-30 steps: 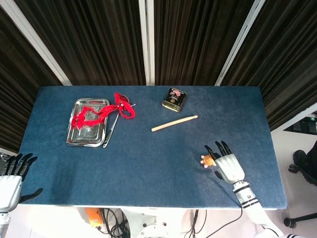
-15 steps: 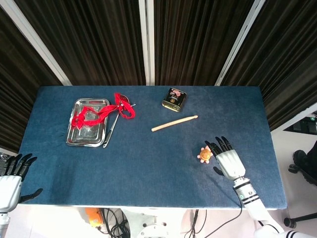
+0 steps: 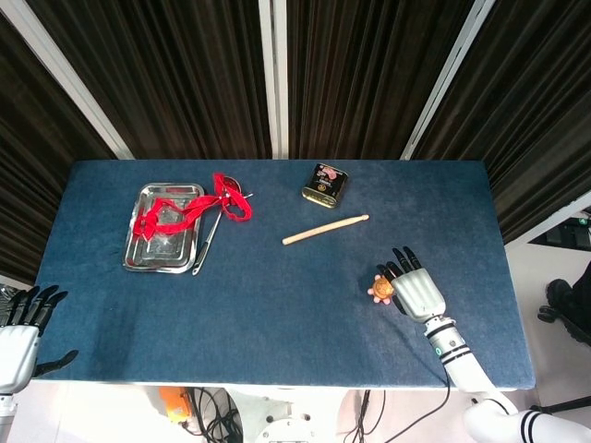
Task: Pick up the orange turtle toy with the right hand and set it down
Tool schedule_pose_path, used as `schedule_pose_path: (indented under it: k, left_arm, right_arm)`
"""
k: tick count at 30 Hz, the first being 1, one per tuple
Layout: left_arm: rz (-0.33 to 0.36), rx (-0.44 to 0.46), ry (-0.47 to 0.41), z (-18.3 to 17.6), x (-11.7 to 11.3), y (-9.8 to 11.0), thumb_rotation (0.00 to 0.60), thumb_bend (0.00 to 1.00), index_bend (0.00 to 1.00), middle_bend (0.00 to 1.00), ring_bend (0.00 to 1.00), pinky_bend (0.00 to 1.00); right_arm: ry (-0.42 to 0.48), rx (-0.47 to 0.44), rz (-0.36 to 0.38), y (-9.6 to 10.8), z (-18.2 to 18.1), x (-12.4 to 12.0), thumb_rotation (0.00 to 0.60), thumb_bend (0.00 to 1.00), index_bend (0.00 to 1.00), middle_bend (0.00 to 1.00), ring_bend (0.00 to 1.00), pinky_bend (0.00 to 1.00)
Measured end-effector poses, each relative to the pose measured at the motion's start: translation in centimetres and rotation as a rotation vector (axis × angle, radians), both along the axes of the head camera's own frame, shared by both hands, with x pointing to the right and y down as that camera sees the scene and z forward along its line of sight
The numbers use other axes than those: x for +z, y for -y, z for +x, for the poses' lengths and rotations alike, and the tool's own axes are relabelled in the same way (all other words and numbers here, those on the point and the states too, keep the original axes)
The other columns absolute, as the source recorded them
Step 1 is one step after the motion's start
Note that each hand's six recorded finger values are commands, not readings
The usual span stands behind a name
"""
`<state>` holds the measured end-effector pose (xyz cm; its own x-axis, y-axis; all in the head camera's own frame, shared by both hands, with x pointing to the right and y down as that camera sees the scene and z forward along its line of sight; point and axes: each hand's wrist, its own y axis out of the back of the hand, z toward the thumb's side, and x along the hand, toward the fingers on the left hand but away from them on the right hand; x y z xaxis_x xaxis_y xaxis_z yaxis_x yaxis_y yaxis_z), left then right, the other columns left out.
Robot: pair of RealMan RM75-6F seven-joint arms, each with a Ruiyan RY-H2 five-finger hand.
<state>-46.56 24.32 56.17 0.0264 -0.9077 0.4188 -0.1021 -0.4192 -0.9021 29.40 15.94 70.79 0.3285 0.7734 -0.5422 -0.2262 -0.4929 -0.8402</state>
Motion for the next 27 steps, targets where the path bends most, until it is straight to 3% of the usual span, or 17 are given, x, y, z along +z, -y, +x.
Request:
schedule_pose_path:
  k: [9, 13, 16, 19, 21, 24, 27]
  left_arm:
    - [-0.009, -0.008, 0.0, -0.3, 0.2, -0.1, 0.6, 0.08, 0.15, 0.09, 0.0, 0.0]
    - [-0.014, -0.008, -0.003, -0.4, 0.3, -0.1, 0.6, 0.08, 0.15, 0.09, 0.0, 0.0]
    - [-0.018, -0.009, -0.005, -0.4, 0.4, -0.2, 0.6, 0.08, 0.15, 0.09, 0.0, 0.0]
    - [-0.019, -0.011, -0.005, -0.5, 0.4, -0.2, 0.6, 0.08, 0.15, 0.09, 0.0, 0.0]
    - [-0.019, -0.011, -0.006, -0.5, 0.4, -0.2, 0.6, 0.08, 0.15, 0.09, 0.0, 0.0]
    - [-0.018, -0.01, -0.006, -0.5, 0.4, -0.2, 0.6, 0.08, 0.15, 0.09, 0.0, 0.0]
    - [-0.017, -0.011, -0.006, -0.6, 0.4, -0.2, 0.6, 0.08, 0.15, 0.09, 0.0, 0.0]
  right_arm:
    - [0.002, -0.04, -0.022, -0.6, -0.7, 0.7, 0.6, 0.32, 0.27, 0.25, 0.0, 0.0]
    - [0.0, -0.046, -0.026, -0.8, -0.8, 0.9, 0.6, 0.33, 0.32, 0.31, 0.0, 0.0]
    - [0.002, -0.049, -0.021, -0.8, -0.9, 0.9, 0.6, 0.33, 0.45, 0.42, 0.04, 0.0]
    - [0.009, -0.052, -0.005, -0.7, -1.1, 0.9, 0.6, 0.33, 0.63, 0.57, 0.15, 0.0]
    - [0.01, -0.058, 0.007, -0.8, -1.2, 1.0, 0.6, 0.34, 0.8, 0.71, 0.27, 0.0]
    - [0.013, -0.064, 0.021, -0.9, -1.3, 1.2, 0.6, 0.39, 0.97, 0.85, 0.43, 0.0]
    - [0.025, -0.063, 0.031, -1.1, -1.4, 1.2, 0.6, 0.43, 1.0, 0.93, 0.51, 0.0]
